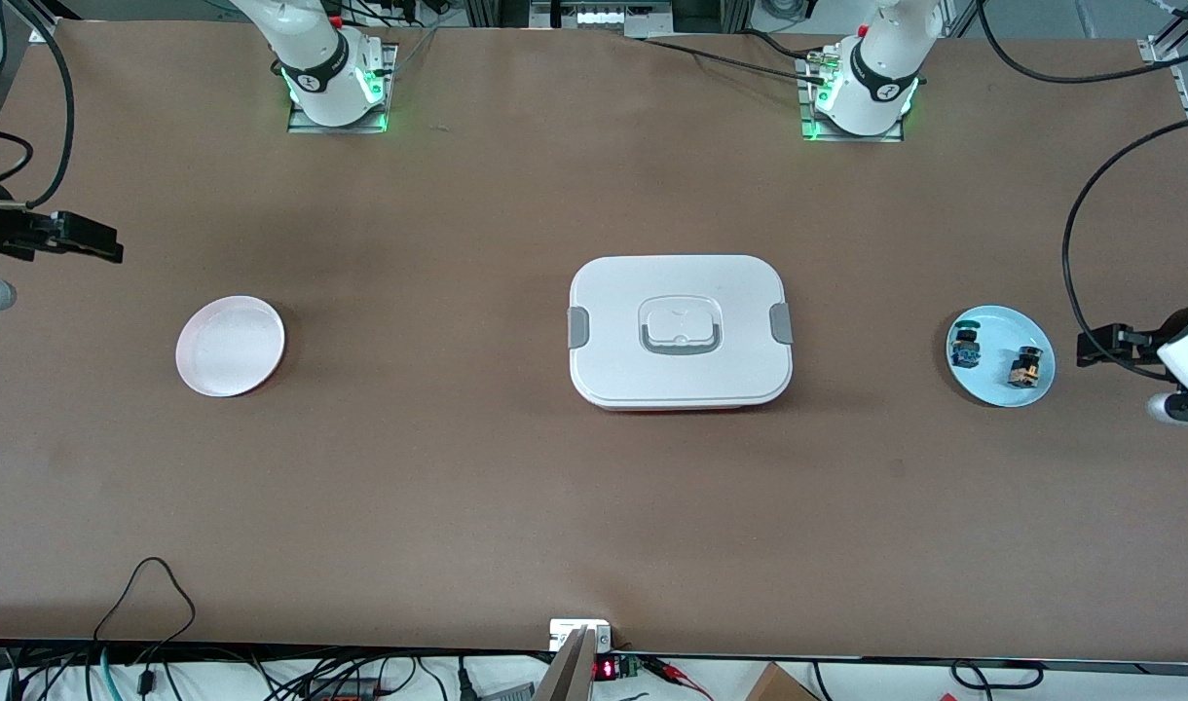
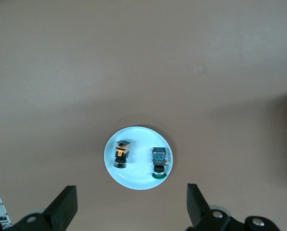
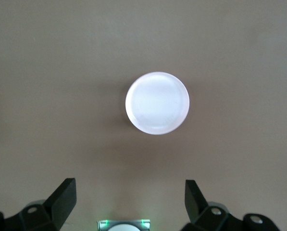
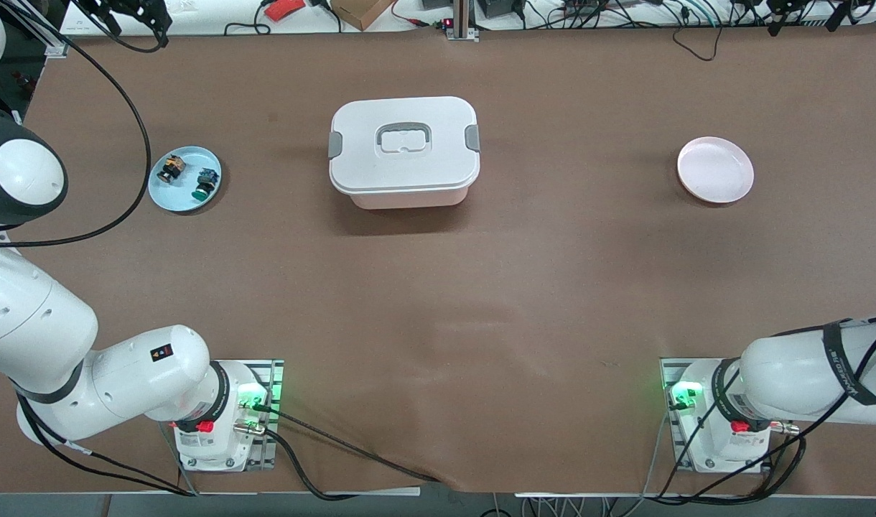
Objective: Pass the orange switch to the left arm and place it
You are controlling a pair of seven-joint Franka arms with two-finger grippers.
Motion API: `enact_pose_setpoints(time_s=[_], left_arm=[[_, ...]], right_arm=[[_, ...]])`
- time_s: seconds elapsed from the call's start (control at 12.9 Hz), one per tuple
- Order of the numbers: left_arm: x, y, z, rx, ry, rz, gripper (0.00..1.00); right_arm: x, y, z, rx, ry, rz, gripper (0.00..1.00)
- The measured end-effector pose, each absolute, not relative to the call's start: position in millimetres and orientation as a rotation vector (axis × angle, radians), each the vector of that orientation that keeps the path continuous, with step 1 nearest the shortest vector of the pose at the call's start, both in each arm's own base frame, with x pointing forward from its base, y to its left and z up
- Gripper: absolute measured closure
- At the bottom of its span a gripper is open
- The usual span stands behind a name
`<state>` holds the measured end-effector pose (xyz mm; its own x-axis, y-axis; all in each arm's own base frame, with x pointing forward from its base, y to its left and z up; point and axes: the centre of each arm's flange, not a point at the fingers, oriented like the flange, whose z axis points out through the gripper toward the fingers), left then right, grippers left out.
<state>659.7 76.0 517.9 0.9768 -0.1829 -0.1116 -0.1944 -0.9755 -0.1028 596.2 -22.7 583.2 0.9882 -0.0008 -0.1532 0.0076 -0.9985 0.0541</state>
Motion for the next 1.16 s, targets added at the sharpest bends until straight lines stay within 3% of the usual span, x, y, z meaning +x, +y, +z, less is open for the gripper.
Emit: enact_pose_setpoints(time_s=[0.39,0.62,0.85,1.16], left_arm=[[637.3,36.4,558.6,-3.13,0.327,0.13,0.0],[605.1,21.8,575.6,-3.161,0.28,0.132,0.0],[572.8,26.1,568.3,-3.174,0.192,0.148,0.0],[562.0,38.8,562.1,-3.177,0.045,0.172,0.0]], right_arm=[[595.0,-20.1,584.7,3.072,-0.026,-0.221,0.0],[574.7,-18.5,579.8,3.08,-0.015,-0.205,0.0],[557.7,-22.9,578.9,3.084,-0.024,-0.228,0.0],[556.0,-23.0,583.6,3.088,-0.026,-0.212,0.0]])
